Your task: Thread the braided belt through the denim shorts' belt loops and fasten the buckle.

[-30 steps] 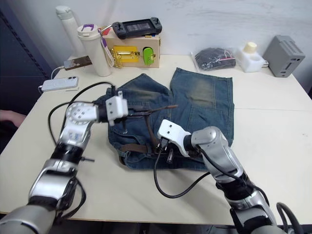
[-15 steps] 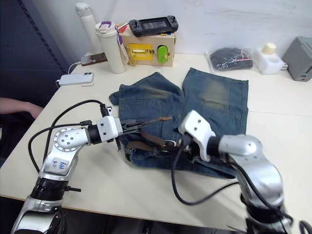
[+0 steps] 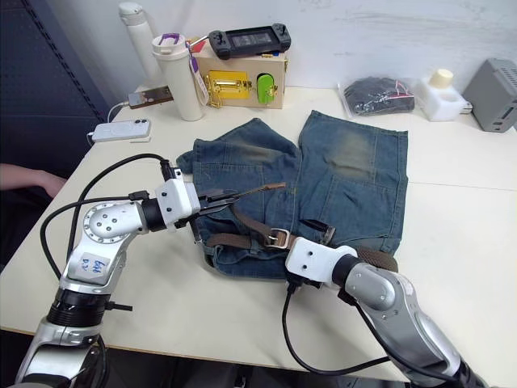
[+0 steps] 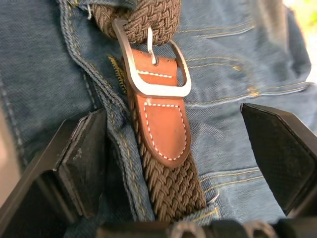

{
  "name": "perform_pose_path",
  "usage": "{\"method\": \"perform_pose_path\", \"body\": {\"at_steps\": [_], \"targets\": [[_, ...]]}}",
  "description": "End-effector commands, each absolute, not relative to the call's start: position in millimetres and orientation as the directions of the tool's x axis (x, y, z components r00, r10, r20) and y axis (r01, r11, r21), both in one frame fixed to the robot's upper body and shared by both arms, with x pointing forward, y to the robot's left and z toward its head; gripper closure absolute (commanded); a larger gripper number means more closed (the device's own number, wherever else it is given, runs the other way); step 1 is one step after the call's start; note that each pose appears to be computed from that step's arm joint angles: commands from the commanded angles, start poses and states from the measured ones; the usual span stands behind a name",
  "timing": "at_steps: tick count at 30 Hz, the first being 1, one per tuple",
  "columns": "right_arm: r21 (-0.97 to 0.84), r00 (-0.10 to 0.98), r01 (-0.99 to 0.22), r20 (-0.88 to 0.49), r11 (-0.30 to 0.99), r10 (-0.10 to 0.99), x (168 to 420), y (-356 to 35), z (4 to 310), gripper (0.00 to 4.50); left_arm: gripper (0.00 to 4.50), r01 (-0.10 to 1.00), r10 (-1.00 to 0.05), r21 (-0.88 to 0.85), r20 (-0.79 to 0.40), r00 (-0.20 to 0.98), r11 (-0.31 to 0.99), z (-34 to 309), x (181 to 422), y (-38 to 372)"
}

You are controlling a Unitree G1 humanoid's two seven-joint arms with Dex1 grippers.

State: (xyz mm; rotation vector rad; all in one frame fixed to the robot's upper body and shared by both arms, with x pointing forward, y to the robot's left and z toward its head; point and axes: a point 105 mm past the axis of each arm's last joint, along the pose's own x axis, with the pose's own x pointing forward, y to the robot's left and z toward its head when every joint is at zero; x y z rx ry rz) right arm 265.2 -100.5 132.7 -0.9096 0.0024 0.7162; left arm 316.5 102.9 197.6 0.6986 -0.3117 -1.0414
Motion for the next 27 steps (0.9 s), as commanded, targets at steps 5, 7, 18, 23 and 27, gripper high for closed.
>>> {"method": "perform_pose_path", "body": {"at_steps": [5, 7, 18, 23, 27], "targets": [[-0.768, 0.892, -0.389, -0.175, 0.508, 0.418, 274.8, -117.6, 144.3, 0.27, 4.50, 0.663, -0.870, 0.691, -0.099, 0.483, 0.289, 201.1, 319.6, 107.2], [-0.766, 0.902, -0.379, -0.181, 0.519, 0.391, 274.2, -120.4, 141.3, 0.86, 4.50, 0.668, -0.872, 0.693, -0.117, 0.475, 0.271, 196.7, 319.4, 106.3], [-0.822, 0.890, -0.333, -0.113, 0.463, 0.441, 273.1, -96.2, 153.8, 4.49, 4.50, 0.681, -0.876, 0.703, -0.178, 0.449, 0.206, 184.9, 320.0, 102.2], [-0.845, 0.884, -0.336, -0.130, 0.416, 0.450, 274.3, -89.0, 147.1, 4.49, 4.50, 0.684, -0.878, 0.699, -0.177, 0.446, 0.207, 184.6, 320.3, 101.6], [-0.839, 0.883, -0.356, -0.158, 0.412, 0.441, 275.7, -91.4, 142.1, 3.45, 4.50, 0.684, -0.878, 0.699, -0.172, 0.447, 0.211, 185.4, 320.6, 101.6]]}}
